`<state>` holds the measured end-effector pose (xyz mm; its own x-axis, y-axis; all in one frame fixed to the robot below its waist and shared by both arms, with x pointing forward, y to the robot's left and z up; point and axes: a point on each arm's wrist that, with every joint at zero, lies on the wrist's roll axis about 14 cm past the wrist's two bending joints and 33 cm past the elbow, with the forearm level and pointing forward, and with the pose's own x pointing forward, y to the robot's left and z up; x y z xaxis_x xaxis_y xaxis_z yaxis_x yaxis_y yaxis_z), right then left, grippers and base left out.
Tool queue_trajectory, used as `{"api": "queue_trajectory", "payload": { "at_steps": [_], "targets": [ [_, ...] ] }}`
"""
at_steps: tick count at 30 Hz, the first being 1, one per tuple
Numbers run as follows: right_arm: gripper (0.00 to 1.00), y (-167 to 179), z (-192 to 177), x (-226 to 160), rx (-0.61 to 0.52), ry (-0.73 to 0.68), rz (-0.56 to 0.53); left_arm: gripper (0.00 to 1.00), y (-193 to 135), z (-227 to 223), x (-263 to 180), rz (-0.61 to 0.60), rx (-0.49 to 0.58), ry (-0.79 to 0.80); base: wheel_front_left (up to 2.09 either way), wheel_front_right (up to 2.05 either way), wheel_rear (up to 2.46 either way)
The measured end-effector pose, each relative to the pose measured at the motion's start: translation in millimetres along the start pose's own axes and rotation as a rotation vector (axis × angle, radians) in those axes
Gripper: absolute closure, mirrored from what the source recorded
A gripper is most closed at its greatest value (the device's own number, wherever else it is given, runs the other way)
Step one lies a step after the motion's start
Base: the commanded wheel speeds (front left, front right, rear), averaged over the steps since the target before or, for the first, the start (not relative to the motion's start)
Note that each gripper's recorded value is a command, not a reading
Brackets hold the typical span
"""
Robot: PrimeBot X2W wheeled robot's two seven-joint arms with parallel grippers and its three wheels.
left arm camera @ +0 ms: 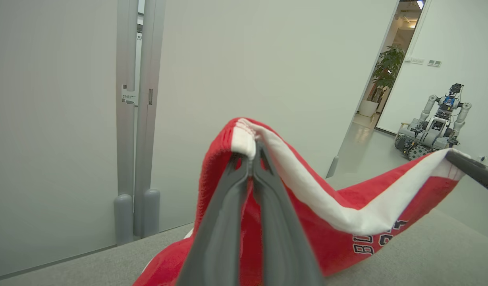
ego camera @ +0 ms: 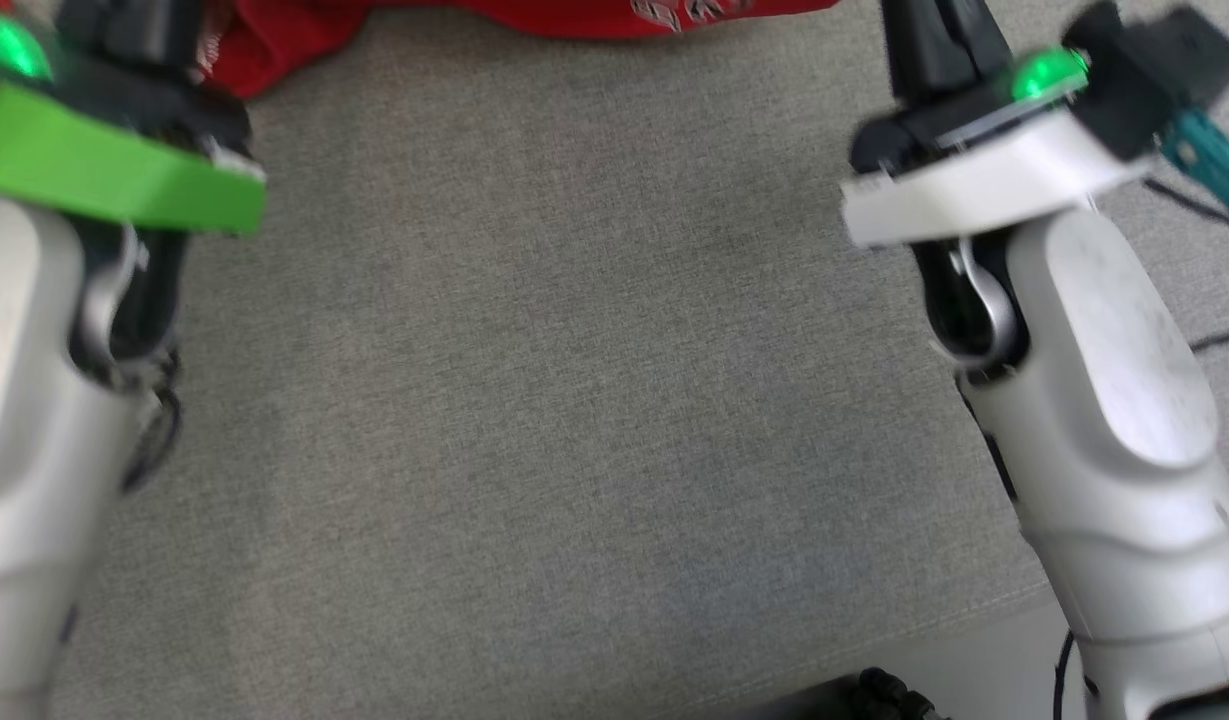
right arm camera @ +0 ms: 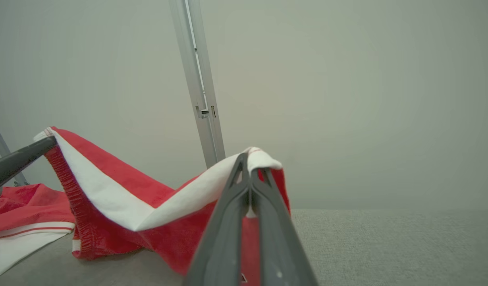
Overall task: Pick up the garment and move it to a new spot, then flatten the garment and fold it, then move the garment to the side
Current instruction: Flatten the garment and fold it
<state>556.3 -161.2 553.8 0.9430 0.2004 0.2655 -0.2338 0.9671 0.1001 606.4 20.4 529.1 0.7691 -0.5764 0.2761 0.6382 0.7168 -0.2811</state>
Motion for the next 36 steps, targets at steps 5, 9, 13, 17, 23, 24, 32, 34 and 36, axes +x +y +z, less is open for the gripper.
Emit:
{"api": "queue_trajectory", "payload": {
  "at_steps": [5,9,13,17,23,24,32,34,36],
  "targets": [
    [1.00,-13,6,-48,0.017,0.010,-0.068,1.00,-23,4,-44,0.055,-0.133,-0.036,0.00,0.00,0.00],
    [1.00,-16,19,-84,0.048,-0.003,-0.123,1.00,-46,6,-81,0.085,-0.158,-0.025,0.00,0.00,0.00],
    [1.00,-6,30,-115,0.074,-0.006,-0.139,1.00,-65,9,-115,0.134,-0.173,-0.017,0.00,0.00,0.00],
    [1.00,3,44,-141,0.086,-0.018,-0.146,1.00,-86,15,-141,0.161,-0.175,-0.016,0.00,0.00,0.00],
    [1.00,13,81,-175,0.057,-0.085,-0.132,1.00,-118,39,-172,0.168,-0.182,-0.058,0.00,0.00,0.00],
    [1.00,14,87,-179,0.052,-0.092,-0.130,1.00,-121,44,-175,0.167,-0.180,-0.069,0.00,0.00,0.00],
    [1.00,31,109,-205,0.005,-0.068,-0.088,1.00,-149,58,-208,0.152,-0.155,-0.073,0.00,0.00,0.00],
    [1.00,32,104,-206,0.015,-0.041,-0.087,1.00,-149,51,-216,0.172,-0.180,-0.052,0.00,0.00,0.00],
    [1.00,31,95,-206,0.025,-0.008,-0.089,1.00,-147,39,-223,0.201,-0.220,-0.019,0.00,0.00,0.00]
  ]
}}
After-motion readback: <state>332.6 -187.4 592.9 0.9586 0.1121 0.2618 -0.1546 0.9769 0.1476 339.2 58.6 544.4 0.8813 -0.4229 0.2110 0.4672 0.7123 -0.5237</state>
